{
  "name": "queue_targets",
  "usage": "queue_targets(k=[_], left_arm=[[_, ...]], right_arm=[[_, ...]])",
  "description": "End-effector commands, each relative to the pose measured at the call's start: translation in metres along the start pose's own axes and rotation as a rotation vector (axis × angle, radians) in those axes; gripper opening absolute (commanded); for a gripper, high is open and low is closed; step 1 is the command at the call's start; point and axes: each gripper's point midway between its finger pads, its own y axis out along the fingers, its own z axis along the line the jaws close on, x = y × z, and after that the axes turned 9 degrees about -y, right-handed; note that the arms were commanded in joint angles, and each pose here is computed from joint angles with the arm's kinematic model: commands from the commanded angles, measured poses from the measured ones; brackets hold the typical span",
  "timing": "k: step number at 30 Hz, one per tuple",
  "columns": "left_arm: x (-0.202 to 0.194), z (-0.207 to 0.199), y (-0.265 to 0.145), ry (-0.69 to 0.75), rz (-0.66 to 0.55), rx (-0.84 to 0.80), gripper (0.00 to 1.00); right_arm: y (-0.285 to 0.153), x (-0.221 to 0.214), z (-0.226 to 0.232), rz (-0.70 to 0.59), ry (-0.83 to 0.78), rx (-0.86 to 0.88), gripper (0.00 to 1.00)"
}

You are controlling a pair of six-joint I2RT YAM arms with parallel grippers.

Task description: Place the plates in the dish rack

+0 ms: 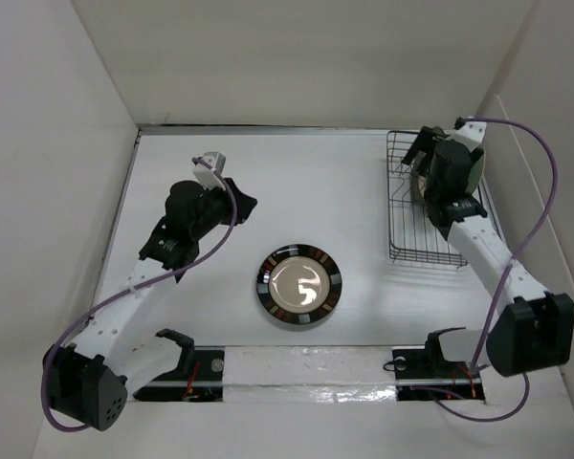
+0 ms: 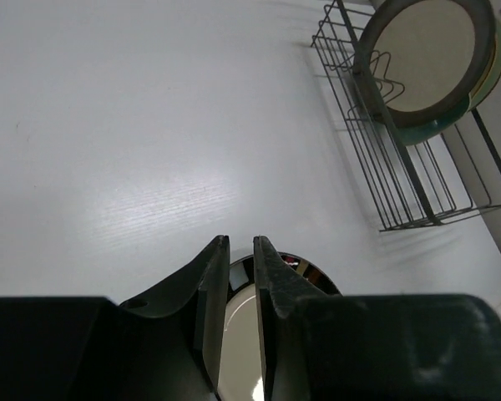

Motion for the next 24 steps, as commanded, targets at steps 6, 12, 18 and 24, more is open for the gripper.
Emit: queue_targets(k=[6, 12, 18, 24], left_arm=[[-0.068, 0.049, -0.003, -0.041, 0.252, 0.192, 0.47], [-0.135, 0.059, -0.017, -0.171, 0.471, 0.162, 0.68], [-0.184, 0.071, -0.021, -0.252, 0.649, 0.170, 0.71], [-0.210, 0.073, -0.014, -0.299, 0.745, 0.159, 0.64]], right_arm=[[-0.085, 0.053, 0.054, -0.185, 0.178, 0.292, 0.98], [-0.119, 0.052, 0.080, -0.199, 0.211, 0.449, 0.98], [-0.138, 0.055, 0.093, -0.213, 0.246, 0.551, 0.98], [-0.134, 0.047, 0.094, -0.202, 0.236, 0.542, 0.98]])
